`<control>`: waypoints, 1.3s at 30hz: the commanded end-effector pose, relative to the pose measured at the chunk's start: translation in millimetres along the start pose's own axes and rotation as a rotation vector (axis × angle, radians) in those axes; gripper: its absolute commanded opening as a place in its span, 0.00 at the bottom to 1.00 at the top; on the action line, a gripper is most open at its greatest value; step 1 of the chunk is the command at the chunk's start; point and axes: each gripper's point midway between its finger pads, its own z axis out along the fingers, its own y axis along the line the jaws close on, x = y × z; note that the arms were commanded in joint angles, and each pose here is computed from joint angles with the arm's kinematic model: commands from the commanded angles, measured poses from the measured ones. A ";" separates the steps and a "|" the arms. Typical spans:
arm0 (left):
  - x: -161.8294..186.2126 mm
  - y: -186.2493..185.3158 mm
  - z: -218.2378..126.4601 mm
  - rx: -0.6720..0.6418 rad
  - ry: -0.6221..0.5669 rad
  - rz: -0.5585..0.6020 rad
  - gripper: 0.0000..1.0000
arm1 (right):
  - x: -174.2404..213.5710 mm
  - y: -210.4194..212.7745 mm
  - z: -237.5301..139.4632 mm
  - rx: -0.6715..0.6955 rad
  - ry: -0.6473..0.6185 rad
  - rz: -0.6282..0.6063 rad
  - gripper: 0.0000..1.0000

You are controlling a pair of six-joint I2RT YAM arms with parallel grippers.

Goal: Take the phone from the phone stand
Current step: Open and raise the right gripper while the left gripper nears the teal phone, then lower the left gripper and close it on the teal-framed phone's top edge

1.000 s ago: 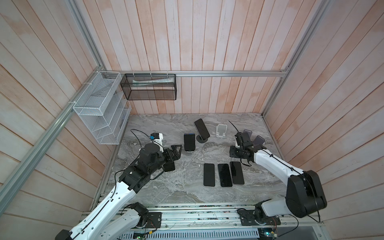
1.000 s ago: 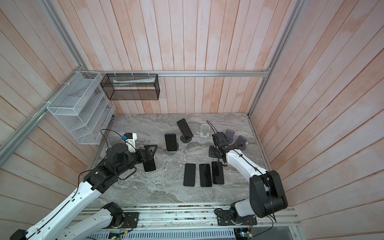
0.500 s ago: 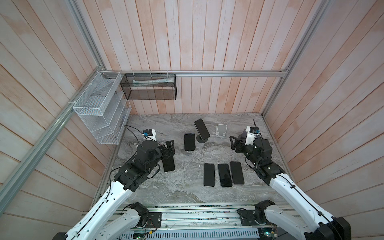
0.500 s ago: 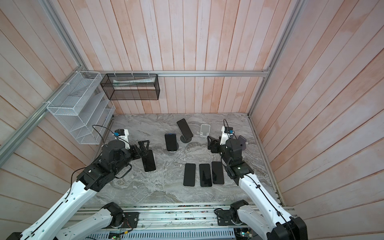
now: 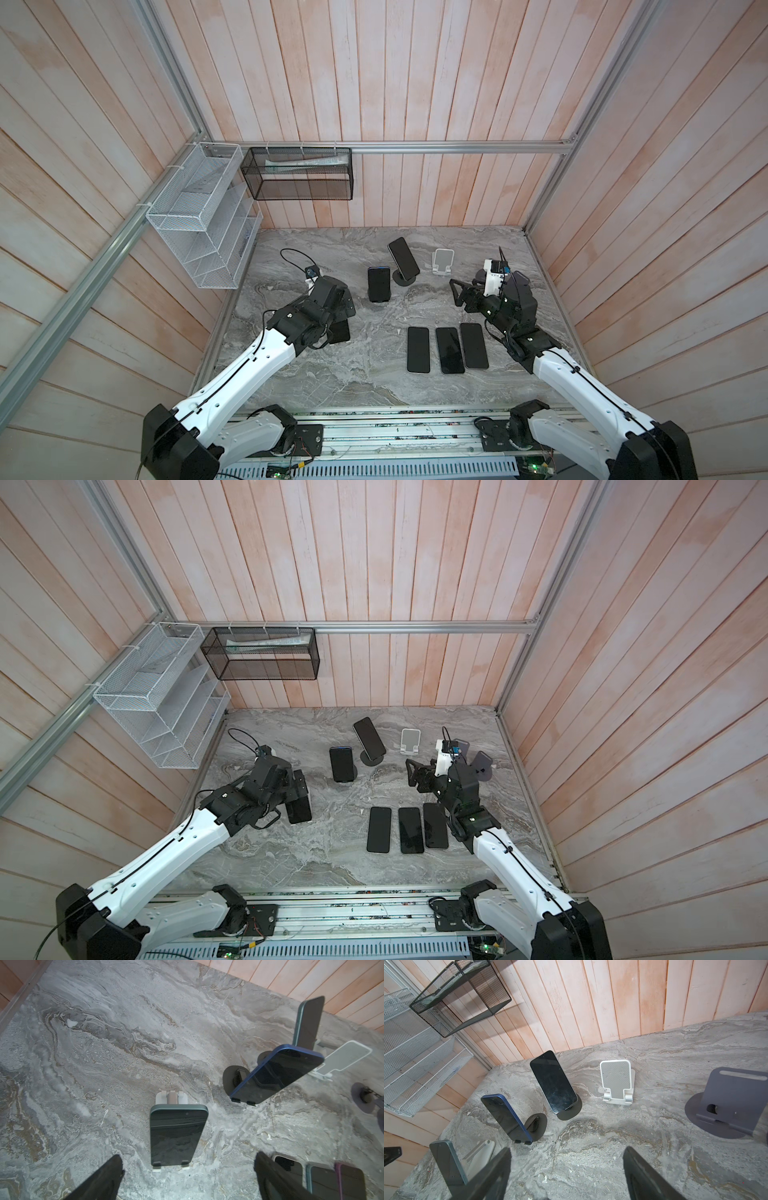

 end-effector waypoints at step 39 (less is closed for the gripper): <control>21.0 6.0 84.4 -0.093 0.060 0.114 0.94 | 14.4 -14.6 5.1 0.067 0.046 -0.003 0.98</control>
